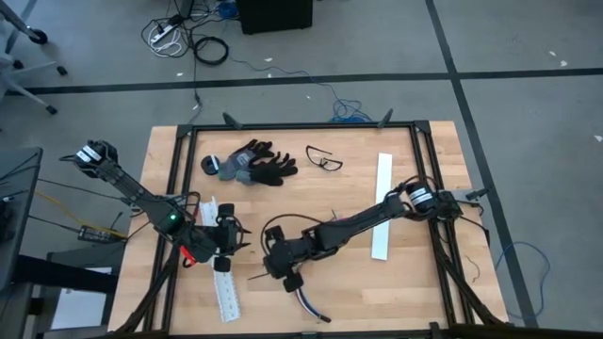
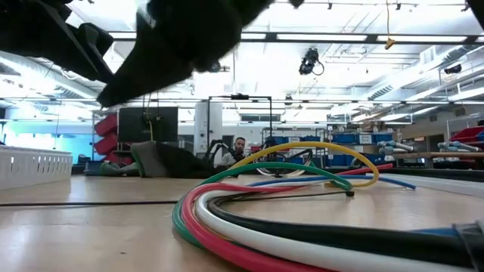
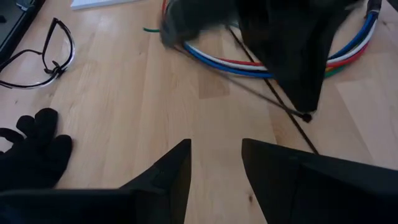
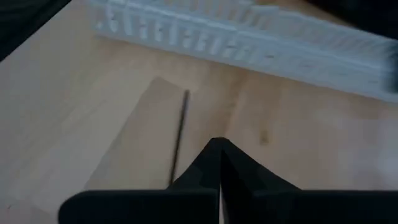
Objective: Ziptie cables
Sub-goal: Insert the top black zip tie pointed tail end through the slot to form a loop
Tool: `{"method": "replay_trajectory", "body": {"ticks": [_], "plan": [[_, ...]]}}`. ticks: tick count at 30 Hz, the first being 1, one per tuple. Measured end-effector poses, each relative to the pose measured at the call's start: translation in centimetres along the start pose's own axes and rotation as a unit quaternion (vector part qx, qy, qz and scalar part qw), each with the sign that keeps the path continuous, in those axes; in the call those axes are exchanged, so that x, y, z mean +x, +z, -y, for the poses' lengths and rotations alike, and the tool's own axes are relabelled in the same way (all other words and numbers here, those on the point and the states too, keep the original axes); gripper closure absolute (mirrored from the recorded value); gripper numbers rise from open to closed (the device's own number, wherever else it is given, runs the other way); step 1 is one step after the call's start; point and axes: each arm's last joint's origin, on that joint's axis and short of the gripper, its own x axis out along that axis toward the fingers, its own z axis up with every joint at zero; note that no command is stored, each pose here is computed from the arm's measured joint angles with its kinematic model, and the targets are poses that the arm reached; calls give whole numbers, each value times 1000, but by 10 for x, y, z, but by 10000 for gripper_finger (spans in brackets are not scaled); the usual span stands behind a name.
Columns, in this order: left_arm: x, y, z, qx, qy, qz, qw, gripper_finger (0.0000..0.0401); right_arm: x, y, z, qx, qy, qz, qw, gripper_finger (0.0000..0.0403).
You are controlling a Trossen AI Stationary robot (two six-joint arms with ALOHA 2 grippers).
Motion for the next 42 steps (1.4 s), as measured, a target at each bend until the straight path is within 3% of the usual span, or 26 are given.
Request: {"method": "replay_trajectory", "body": {"ticks": [6, 11, 15, 19, 26, 42], "plan": [[0, 1, 0, -3, 5, 7, 1000, 264, -18, 10, -1, -3, -8, 3, 1000, 402], [0, 2, 0, -3, 4, 11, 1000, 264, -11, 3, 3, 49, 18, -4, 999, 394], [0, 2, 0, -2, 4, 11, 1000, 264, 18, -21, 7, 53, 16, -25, 998, 356], [0, 2, 0, -3, 4, 10, 1000, 264, 38, -27, 10, 55, 25, 16, 998, 301], [0, 2, 0, -4, 3, 10, 1000, 264, 42, -28, 10, 55, 33, 29, 998, 227], [0, 2, 0, 4, 8, 12, 1000, 264, 61, -48, 24, 92, 65, 23, 993, 267]]}}
